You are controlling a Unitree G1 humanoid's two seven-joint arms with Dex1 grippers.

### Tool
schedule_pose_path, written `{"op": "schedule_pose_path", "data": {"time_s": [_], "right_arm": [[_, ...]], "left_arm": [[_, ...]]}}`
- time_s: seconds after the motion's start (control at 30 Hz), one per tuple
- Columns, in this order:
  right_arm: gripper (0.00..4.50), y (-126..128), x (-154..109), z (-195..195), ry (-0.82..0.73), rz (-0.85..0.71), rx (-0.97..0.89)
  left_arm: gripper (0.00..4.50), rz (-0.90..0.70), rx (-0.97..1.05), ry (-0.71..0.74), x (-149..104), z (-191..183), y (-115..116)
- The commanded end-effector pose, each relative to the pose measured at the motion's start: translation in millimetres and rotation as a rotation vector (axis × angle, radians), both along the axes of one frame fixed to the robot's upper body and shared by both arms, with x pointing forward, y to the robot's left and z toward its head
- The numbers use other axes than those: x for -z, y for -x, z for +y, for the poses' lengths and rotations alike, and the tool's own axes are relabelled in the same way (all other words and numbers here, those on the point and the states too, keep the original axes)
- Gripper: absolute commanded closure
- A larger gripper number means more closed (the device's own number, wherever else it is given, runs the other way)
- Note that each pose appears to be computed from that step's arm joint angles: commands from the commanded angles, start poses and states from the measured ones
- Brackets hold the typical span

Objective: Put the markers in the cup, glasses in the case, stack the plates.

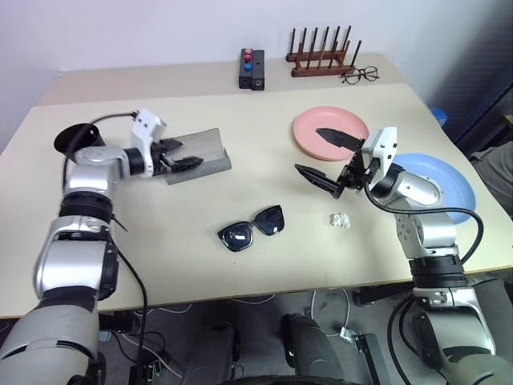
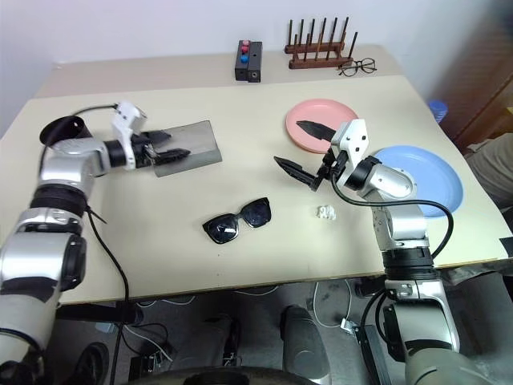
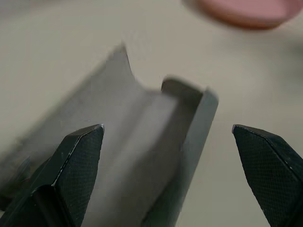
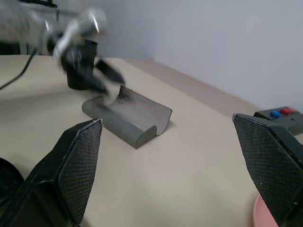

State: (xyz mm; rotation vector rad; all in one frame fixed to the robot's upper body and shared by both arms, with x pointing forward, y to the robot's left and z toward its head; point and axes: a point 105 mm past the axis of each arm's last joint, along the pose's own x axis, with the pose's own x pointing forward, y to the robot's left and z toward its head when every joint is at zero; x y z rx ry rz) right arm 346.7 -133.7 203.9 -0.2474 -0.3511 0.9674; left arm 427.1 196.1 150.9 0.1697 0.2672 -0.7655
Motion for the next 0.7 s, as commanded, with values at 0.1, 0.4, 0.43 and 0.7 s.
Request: {"op": "schedule_pose_path", "data": {"time_s": [0.1,0.4,0.43,0.7], "right_arm": [[0.0,9,-16,0,-0.016,-0.059,0.004],[0.0,10,-1,-7,0.049,-0.03,0.03],[0.0,9,-1,-8,0.049,-0.03,0.036],[0.0,5,-7,-6,0.024,-0.042,0.031]], "left_arm": [[0.03,0.001,-0.014,-0.046,11,-13,-7],[3.35,0.039,0.014,-0.034,17,-20,-6],[3.89,0.038,0.02,-0.037,16,-20,-5],[4.47,0.063,0.246,0.001,-8,-22,14]]}}
